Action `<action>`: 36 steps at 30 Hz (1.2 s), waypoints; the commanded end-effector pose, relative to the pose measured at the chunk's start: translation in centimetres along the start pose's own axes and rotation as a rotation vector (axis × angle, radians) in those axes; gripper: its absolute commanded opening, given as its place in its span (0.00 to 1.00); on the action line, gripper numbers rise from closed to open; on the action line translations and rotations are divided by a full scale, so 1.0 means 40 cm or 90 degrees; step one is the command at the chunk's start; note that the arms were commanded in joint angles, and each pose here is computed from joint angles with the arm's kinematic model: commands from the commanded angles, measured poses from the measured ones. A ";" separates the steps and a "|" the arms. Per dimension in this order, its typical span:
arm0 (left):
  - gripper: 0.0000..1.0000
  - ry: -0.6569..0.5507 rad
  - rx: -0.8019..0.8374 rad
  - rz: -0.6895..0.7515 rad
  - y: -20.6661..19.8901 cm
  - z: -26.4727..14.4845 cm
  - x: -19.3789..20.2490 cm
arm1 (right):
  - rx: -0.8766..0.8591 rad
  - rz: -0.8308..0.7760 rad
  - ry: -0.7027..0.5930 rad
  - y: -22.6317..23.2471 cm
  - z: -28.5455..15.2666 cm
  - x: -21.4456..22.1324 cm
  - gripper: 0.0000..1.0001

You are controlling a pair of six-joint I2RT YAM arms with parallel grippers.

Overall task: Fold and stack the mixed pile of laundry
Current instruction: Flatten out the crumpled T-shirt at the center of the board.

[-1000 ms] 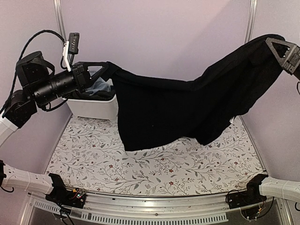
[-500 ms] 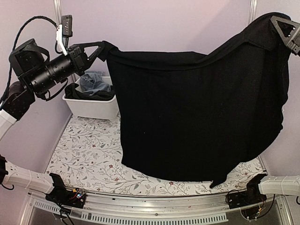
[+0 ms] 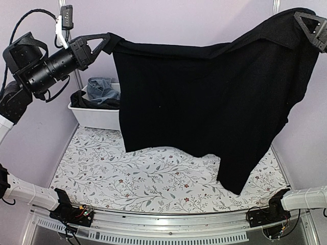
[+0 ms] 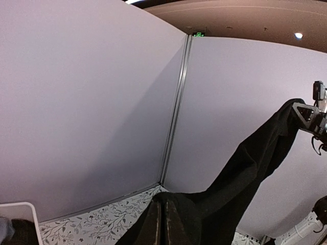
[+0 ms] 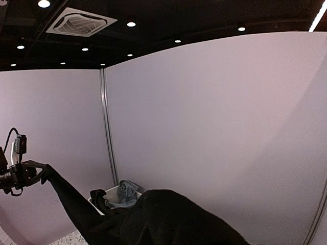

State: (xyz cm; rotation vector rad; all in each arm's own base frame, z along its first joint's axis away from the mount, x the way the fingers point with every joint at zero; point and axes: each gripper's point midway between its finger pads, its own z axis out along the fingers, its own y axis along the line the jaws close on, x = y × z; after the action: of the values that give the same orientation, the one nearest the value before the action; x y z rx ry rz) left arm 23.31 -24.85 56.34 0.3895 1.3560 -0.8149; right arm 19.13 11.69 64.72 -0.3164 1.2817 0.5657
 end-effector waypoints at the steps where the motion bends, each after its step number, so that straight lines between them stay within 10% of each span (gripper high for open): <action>1: 0.00 -0.018 0.100 -0.019 -0.084 -0.048 -0.052 | -0.048 -0.025 -0.033 0.042 -0.058 -0.060 0.00; 13: 0.00 -0.029 0.101 -0.012 -0.154 -0.064 -0.098 | -0.120 -0.012 -0.071 0.103 -0.162 -0.121 0.00; 20: 0.00 -0.049 -0.118 0.025 -0.010 -0.003 -0.095 | 0.084 -0.030 -0.057 -0.045 -0.074 -0.076 0.00; 36: 0.00 0.137 -0.327 -0.010 0.586 0.346 0.401 | 0.204 0.046 0.181 -0.528 0.306 0.596 0.00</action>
State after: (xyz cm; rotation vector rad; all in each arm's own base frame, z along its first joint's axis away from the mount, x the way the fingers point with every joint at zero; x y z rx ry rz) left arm 43.78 -23.15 42.78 0.1034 1.6850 -0.4217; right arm 40.37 6.34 44.20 -0.0770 1.7197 0.2432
